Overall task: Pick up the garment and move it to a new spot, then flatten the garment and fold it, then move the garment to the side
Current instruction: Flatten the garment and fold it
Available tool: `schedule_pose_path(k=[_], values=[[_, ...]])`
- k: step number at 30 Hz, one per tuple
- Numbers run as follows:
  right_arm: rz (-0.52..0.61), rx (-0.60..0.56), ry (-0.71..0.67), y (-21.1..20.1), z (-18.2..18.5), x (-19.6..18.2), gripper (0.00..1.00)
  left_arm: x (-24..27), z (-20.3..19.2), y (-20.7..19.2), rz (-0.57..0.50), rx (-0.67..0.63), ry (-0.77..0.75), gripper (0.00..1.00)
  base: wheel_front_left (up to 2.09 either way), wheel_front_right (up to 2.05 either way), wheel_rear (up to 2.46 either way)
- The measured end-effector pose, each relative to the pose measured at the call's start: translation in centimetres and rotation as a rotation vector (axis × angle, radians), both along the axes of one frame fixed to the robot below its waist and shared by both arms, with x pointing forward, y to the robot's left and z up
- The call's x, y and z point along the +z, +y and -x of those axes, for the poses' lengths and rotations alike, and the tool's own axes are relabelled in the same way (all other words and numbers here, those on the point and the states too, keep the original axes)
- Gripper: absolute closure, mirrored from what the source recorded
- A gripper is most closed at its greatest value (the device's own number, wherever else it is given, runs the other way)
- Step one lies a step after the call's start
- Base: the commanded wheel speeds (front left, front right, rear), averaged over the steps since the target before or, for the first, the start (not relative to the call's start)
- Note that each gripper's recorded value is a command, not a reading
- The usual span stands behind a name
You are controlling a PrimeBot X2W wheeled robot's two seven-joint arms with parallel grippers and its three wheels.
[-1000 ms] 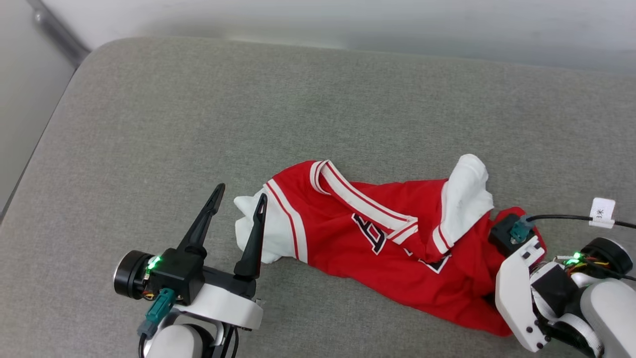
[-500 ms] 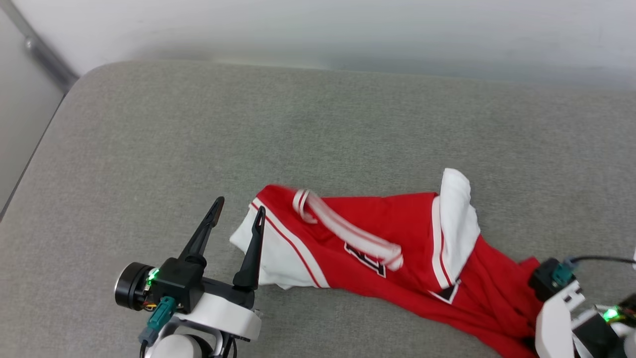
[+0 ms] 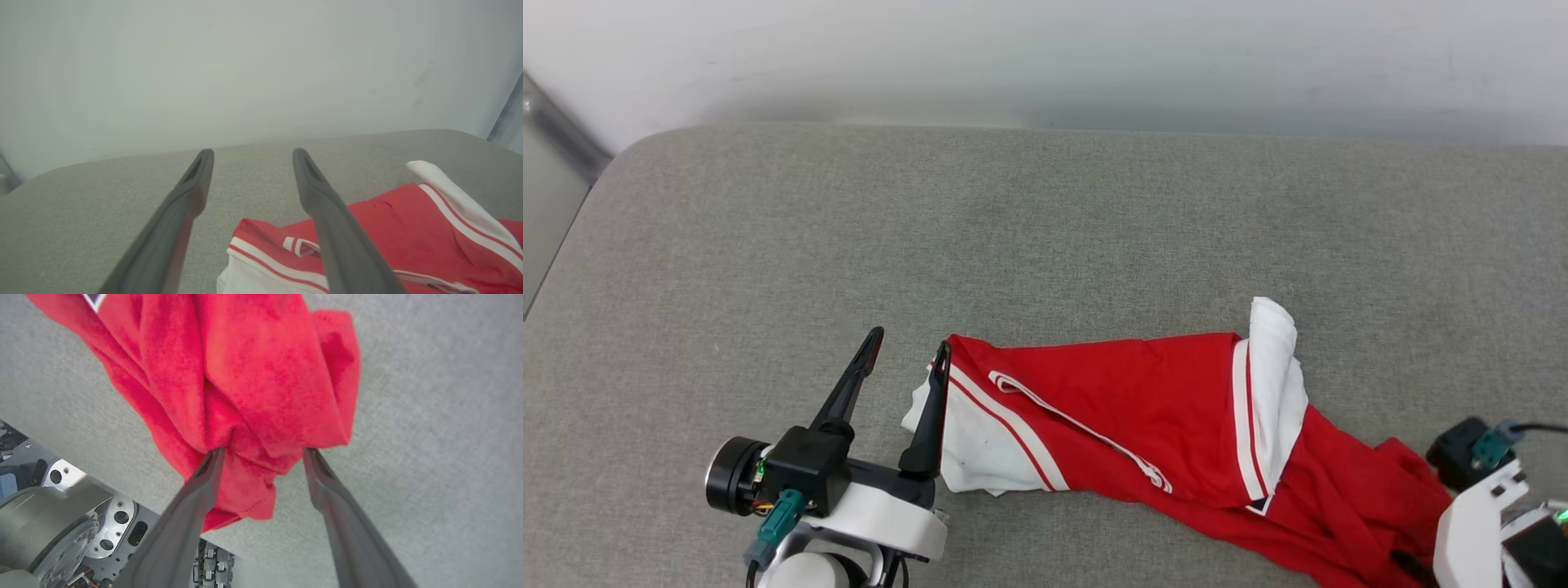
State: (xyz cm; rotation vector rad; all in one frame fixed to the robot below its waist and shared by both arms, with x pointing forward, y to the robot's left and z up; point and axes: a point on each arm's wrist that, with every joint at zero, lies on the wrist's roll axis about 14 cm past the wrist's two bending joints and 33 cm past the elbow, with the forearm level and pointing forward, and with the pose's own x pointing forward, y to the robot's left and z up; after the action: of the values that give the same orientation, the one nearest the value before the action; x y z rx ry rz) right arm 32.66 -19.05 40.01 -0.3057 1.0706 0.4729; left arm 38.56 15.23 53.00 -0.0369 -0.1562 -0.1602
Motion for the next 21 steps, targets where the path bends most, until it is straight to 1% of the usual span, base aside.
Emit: schedule_pose_path(k=[6, 9, 11, 13, 21], values=[[-0.014, 0.052, -0.103, 1.2, -2.9, 5.4, 0.00, -0.1, 0.1, 0.5, 0.000, 0.018, 0.004, 0.00, 0.00, 0.00, 0.00], [-0.057, 0.073, -0.145, 2.8, -4.7, 7.7, 0.00, -0.4, 0.2, 0.9, 0.002, 0.030, 0.013, 0.00, 0.00, 0.00, 0.00], [-0.066, 0.088, -0.164, 3.7, -5.9, 8.7, 0.00, -0.6, 0.1, 1.1, 0.001, 0.038, 0.020, 0.00, 0.00, 0.00, 0.00], [-0.082, 0.093, -0.164, 4.8, -7.2, 9.1, 0.00, -0.8, 0.0, 1.3, -0.001, 0.044, 0.027, 0.00, 0.00, 0.00, 0.00], [-0.090, 0.081, -0.076, 8.1, -12.1, 6.9, 0.00, -1.4, -0.2, 2.4, -0.004, 0.076, 0.048, 0.00, 0.00, 0.00, 0.00]])
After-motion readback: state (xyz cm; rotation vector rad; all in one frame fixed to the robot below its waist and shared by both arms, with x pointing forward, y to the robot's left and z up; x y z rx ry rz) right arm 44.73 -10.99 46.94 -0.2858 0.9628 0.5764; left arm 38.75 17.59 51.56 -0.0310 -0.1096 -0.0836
